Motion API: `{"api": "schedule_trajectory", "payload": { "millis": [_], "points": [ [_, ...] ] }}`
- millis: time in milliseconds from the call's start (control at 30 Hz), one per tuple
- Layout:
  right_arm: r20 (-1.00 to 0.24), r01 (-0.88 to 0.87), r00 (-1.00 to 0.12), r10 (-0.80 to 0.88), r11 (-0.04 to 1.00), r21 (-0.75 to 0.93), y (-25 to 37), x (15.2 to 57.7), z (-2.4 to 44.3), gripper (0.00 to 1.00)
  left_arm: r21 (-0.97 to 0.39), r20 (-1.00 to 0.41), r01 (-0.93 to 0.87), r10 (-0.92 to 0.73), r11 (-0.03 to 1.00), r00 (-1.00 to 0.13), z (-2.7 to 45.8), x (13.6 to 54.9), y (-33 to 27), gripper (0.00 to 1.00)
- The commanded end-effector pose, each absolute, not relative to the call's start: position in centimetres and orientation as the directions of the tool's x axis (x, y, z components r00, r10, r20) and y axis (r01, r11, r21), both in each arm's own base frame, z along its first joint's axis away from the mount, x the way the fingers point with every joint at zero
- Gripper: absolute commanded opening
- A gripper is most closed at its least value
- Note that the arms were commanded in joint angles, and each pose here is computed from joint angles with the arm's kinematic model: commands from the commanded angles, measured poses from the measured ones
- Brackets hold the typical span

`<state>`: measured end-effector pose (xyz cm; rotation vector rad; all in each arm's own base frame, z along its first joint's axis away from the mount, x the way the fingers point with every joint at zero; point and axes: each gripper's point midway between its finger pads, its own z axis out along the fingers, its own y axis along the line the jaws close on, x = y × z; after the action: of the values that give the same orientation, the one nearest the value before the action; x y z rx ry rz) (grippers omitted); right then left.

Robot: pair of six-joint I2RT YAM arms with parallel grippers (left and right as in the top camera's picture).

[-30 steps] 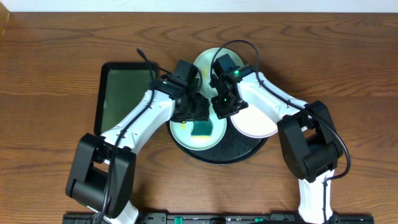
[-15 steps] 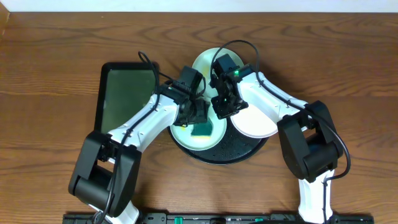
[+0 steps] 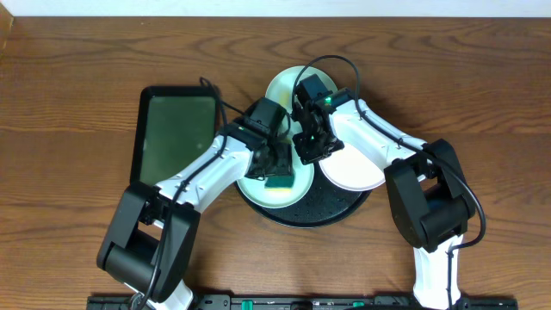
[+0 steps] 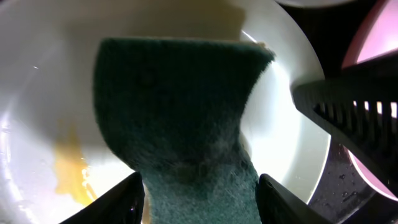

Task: Clean dirty plates on tray and stack at the side
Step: 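Scrub the green plate with the sponge while the right gripper holds it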

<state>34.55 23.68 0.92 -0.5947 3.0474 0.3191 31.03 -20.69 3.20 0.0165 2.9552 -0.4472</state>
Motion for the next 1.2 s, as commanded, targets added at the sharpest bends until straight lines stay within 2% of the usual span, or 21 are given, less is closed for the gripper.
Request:
{"api": "schedule_trajectory", "payload": {
  "millis": [0,333,500,667,700,733,833,1033,1167],
  "points": [
    [-0.038,-0.387,-0.920,-0.389,0.894,0.226,24.0,34.1,0.5,0.01,-0.257,-0.151,0.010,-0.030,0.966,-0.988,2.4,31.0,-20.2,0.58],
    [-0.037,-0.387,-0.920,-0.389,0.894,0.226,24.0,34.1,0.5,0.01,-0.243,-0.134,0.005,-0.028,0.970,-0.991,1.3,30.9,-20.0,0.55],
    [-0.037,-0.387,-0.921,-0.389,0.894,0.226,24.0,34.1,0.5,0.01,-0.235,-0.119,0.002,-0.027,0.972,-0.993,0.6,30.8,-20.0,0.34],
    [-0.037,-0.387,-0.921,-0.389,0.895,0.222,23.9,34.1,0.5,0.01,-0.234,-0.122,-0.004,-0.034,0.972,-0.992,0.6,30.9,-20.0,0.19],
    [-0.037,-0.387,-0.921,-0.389,0.895,0.222,23.9,34.1,0.5,0.01,-0.229,-0.123,-0.016,-0.045,0.973,-0.991,0.6,31.0,-19.8,0.10],
    [-0.038,-0.386,-0.921,-0.388,0.896,0.219,23.8,34.2,0.5,0.01,-0.221,-0.124,-0.024,-0.052,0.975,-0.991,0.6,31.0,-19.7,0.08],
    [-0.035,-0.384,-0.922,-0.386,0.897,0.219,23.7,34.2,0.5,0.01,-0.145,-0.154,-0.040,-0.062,0.989,-0.986,0.3,31.4,-18.3,0.08],
    [-0.033,-0.387,-0.920,-0.390,0.896,0.218,23.7,34.1,0.5,0.01,0.149,-0.264,-0.183,-0.140,0.972,-0.954,0.6,32.2,-12.3,0.08],
    [-0.026,-0.399,-0.915,-0.403,0.892,0.212,23.5,33.9,0.4,0.01,0.213,-0.310,-0.206,-0.134,0.955,-0.941,1.1,32.8,-10.8,0.08]
  ]
}}
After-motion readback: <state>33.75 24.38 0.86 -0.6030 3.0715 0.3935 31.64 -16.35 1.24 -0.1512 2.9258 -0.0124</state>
